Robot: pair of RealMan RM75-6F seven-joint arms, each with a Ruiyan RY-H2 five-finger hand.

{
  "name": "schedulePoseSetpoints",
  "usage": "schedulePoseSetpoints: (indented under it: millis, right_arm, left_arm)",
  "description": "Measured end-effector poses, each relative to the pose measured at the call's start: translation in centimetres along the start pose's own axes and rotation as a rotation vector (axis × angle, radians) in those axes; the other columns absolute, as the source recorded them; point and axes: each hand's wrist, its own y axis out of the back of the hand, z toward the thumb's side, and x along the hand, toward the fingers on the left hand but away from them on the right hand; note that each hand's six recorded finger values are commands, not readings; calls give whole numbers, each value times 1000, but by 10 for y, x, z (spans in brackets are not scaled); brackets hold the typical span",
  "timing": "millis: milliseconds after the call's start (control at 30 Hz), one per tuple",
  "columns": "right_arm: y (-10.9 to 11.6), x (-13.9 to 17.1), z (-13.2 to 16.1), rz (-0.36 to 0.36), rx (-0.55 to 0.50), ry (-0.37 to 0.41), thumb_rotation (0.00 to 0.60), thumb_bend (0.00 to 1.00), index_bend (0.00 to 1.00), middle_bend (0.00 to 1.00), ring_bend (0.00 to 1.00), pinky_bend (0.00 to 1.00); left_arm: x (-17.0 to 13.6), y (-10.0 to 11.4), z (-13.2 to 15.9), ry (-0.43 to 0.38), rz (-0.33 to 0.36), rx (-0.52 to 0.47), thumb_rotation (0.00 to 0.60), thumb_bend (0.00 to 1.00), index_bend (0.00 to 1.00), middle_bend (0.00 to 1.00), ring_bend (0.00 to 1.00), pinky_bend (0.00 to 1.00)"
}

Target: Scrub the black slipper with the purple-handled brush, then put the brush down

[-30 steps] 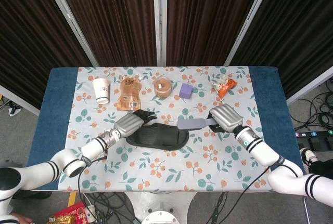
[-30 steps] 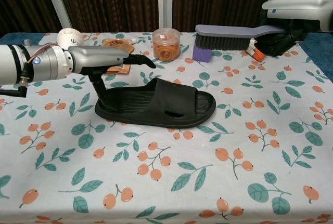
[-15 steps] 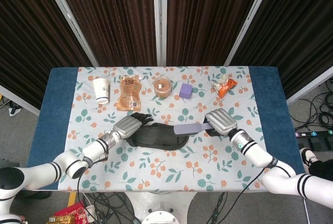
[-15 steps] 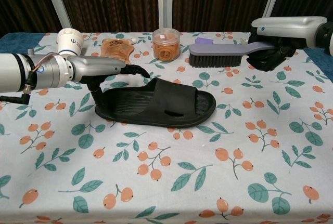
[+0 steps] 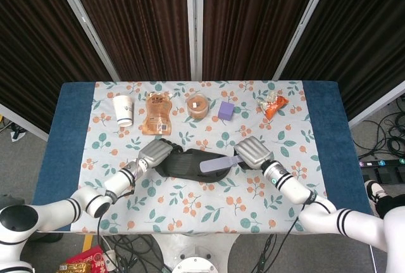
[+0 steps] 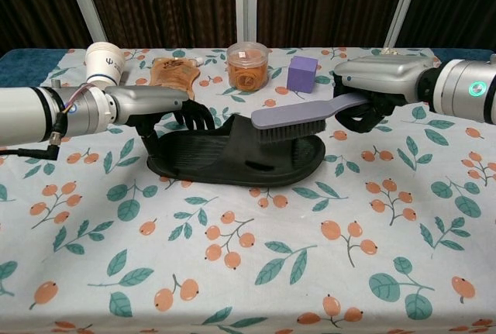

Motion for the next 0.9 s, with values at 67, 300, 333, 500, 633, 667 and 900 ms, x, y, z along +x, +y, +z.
schedulePoseSetpoints:
  millis: [67,300,333,500,633,667,900]
  right_arm:
    - [-5,-6,4,-5,11,0,600,808,1000,1000,1000,1000]
    - [-15,-16,13,-14,12,9,600,805,1000,1000,1000,1000]
    - [-16,-17,12,-18,19,6,600,804,1000,1000,1000,1000]
    - [-17,-26,6,-56,65,-26,600,798,1000,1000,1000,1000]
    - [-11,-34,-3,-109,78,-74,600,796,1000,1000,1000,1000]
    - [-8,-35,-7,-130,80,-93,600,795,1000,1000,1000,1000]
    - [6,-29,-13,-203,14,-105,600,790,1000,1000,1000,1000]
  left_arm:
    - [0,-1,0,1,0,-4,600,159,368,457,308,261]
    - [-1,0,1,-2,2,-6,600,159,368,458,308,260]
    - [-1,0,2,-4,2,-5,600,159,368,458,308,261]
    - [-1,0,3,-6,1,-3,600,158,368,458,308,260]
    - [-2,0,4,-8,0,2,600,158,368,458,308,260]
    - [-2,1,4,-8,1,4,600,158,368,458,308,260]
    - [-2,1,2,0,-4,1,600,159,367,458,309,260]
